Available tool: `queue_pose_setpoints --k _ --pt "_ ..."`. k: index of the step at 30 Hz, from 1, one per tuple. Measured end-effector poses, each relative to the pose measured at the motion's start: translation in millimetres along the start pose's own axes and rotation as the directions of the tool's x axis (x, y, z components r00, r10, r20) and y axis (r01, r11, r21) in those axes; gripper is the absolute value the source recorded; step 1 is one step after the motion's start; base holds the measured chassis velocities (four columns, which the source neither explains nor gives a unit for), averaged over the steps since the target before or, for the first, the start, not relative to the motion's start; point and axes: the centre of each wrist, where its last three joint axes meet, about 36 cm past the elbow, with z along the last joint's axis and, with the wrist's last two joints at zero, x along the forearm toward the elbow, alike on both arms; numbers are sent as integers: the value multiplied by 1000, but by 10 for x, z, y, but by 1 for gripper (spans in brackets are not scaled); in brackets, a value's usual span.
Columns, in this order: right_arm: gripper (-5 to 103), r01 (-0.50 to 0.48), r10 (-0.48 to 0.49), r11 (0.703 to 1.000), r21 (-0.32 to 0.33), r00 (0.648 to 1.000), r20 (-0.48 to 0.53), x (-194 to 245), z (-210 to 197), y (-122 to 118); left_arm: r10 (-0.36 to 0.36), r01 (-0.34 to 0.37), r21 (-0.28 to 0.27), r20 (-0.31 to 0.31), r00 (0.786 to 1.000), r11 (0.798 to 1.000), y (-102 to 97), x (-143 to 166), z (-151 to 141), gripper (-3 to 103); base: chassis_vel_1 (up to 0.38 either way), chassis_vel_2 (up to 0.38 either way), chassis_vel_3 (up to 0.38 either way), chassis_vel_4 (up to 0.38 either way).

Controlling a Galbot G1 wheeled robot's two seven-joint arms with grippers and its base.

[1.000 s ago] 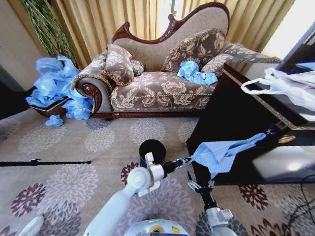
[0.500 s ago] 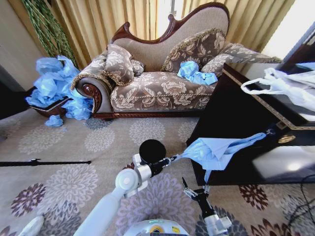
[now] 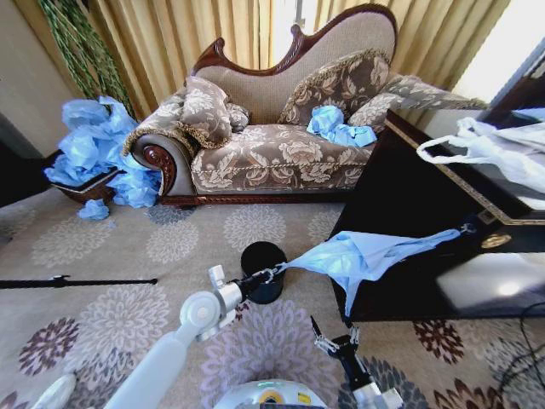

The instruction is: Place a garbage bag over the trash bin.

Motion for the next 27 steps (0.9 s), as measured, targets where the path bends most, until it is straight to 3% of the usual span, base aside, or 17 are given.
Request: queue_pose_setpoints --k 18,22,27 --pt "100 -25 25 1000 -8 1000 -2 -21 109 -102 -86 103 -152 111 990 983 376 367 -686 0 0 0 0 0" --pt "100 -34 34 999 -12 999 4 -22 110 -118 -76 104 -181 152 985 978 367 421 -858 0 0 0 0 0" --pt "100 -51 51 999 -13 998 29 -72 52 -142 -30 72 -228 182 983 971 212 444 -1019 0 0 0 0 0"
